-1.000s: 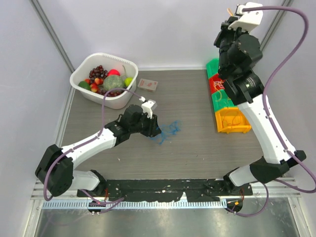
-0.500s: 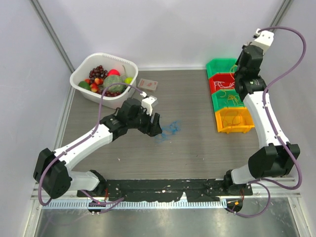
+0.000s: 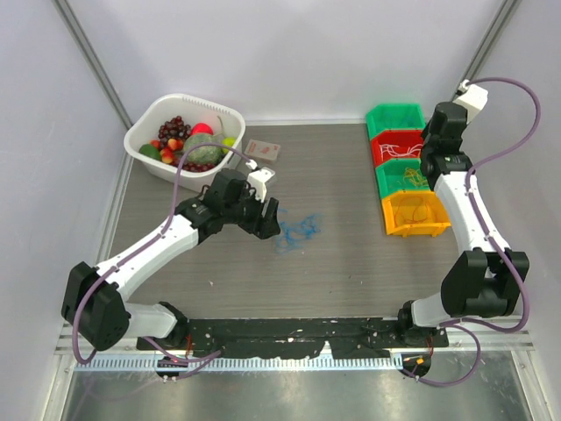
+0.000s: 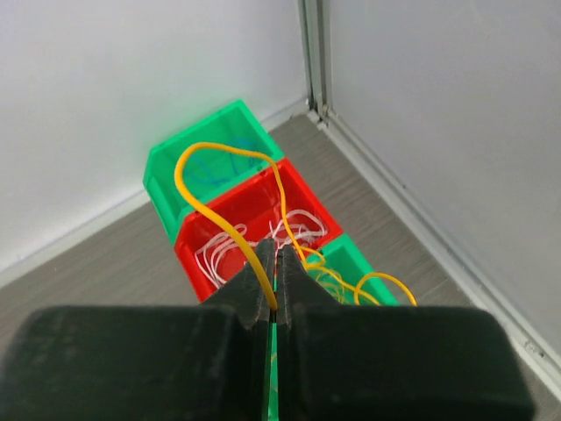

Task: Untangle the cables

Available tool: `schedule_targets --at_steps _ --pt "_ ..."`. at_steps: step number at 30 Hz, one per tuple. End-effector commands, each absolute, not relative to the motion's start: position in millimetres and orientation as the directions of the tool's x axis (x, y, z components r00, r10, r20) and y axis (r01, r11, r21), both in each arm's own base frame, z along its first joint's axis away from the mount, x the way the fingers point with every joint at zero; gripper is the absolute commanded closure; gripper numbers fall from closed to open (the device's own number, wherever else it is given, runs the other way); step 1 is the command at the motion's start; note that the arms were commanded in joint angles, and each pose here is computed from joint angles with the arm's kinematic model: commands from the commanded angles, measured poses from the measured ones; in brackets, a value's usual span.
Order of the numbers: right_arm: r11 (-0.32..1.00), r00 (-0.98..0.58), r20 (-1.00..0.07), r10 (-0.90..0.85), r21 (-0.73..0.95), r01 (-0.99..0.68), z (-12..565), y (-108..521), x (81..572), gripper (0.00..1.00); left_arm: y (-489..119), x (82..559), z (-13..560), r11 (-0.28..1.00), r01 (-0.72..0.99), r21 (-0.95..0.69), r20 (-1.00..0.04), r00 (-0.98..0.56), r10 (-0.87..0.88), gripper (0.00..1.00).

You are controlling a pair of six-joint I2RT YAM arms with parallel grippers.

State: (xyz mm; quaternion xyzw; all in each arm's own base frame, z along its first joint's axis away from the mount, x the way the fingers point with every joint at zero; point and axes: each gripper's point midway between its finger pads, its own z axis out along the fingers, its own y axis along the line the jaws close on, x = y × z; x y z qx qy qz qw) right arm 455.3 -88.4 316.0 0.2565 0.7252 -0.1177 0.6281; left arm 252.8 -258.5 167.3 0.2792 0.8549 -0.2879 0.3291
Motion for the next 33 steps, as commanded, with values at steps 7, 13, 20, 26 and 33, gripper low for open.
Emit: schedule_targets --at_steps 7,13,20,26,33 --pt "0.797 -0.085 -0.912 0.402 0.303 0.523 263.2 -81.6 443.1 0.99 -256.9 256.9 181.2 0.669 0.681 -0.299 -0.747 -0.603 0.280 0.34" --pt "0.787 -0.192 -0.876 0.443 0.276 0.552 211.1 -87.3 437.2 0.99 -256.3 258.2 184.0 0.671 0.678 -0.302 -0.751 -0.602 0.270 0.34" --pt "0.832 -0.394 -0.788 0.474 0.254 0.493 143.5 -67.7 472.0 0.99 -254.2 254.4 185.3 0.672 0.669 -0.316 -0.746 -0.613 0.260 0.34" --pt "0.831 -0.495 -0.718 0.490 0.213 0.514 100.4 -67.0 496.0 0.99 -250.2 251.3 189.8 0.680 0.659 -0.321 -0.750 -0.615 0.243 0.34" --pt "0.848 -0.649 -0.608 0.457 0.078 0.524 84.4 -72.9 492.3 0.81 -246.3 246.9 187.0 0.704 0.617 -0.351 -0.730 -0.651 0.207 0.33"
